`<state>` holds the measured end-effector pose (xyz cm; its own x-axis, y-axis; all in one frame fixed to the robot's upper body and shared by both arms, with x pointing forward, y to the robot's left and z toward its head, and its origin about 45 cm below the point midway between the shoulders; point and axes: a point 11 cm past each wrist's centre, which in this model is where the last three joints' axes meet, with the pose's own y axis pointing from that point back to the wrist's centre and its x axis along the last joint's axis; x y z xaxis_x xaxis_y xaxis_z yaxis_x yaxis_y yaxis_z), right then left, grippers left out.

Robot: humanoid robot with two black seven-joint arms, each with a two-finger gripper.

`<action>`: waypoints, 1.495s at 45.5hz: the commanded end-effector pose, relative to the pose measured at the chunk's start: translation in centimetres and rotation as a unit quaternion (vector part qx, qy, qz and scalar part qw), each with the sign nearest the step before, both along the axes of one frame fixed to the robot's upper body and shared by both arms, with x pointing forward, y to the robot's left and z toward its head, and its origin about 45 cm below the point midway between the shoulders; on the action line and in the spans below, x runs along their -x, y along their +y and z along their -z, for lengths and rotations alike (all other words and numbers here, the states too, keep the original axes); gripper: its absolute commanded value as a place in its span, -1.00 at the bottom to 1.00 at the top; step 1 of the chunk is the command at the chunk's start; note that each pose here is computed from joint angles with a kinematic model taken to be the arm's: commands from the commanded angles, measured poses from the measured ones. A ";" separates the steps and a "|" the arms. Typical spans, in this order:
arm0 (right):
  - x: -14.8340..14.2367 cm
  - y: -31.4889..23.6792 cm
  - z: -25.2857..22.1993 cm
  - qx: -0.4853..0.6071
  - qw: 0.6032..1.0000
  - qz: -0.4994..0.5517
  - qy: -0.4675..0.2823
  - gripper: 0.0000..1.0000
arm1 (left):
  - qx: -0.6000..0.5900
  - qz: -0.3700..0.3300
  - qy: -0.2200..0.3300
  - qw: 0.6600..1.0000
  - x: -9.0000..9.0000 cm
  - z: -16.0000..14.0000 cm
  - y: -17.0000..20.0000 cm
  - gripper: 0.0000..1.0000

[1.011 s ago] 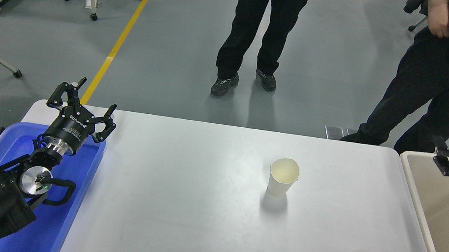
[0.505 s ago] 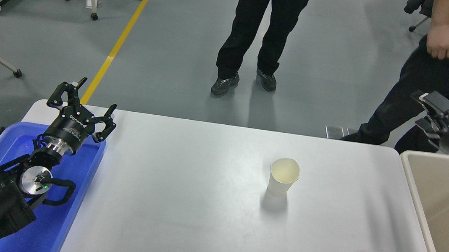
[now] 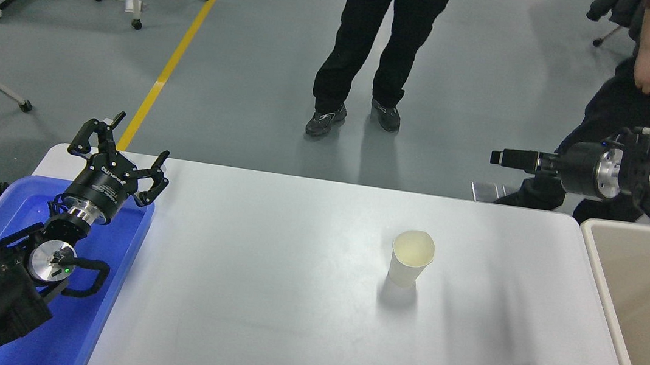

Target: Dispose of the paper cup in the dustbin

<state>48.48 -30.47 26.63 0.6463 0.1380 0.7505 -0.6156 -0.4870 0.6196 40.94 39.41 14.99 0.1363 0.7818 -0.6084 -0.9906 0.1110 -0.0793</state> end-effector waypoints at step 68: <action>3.4 7.1 12.5 0.158 0.981 -0.095 0.053 0.96 | 0.000 0.001 0.000 1.000 0.0 0.0 0.0 1.00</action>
<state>45.48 -23.38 15.13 0.6519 0.4821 0.5853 -0.4557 -0.3679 0.8105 40.94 39.40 15.00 0.1370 0.7817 -0.6085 -0.9906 0.1117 -0.0796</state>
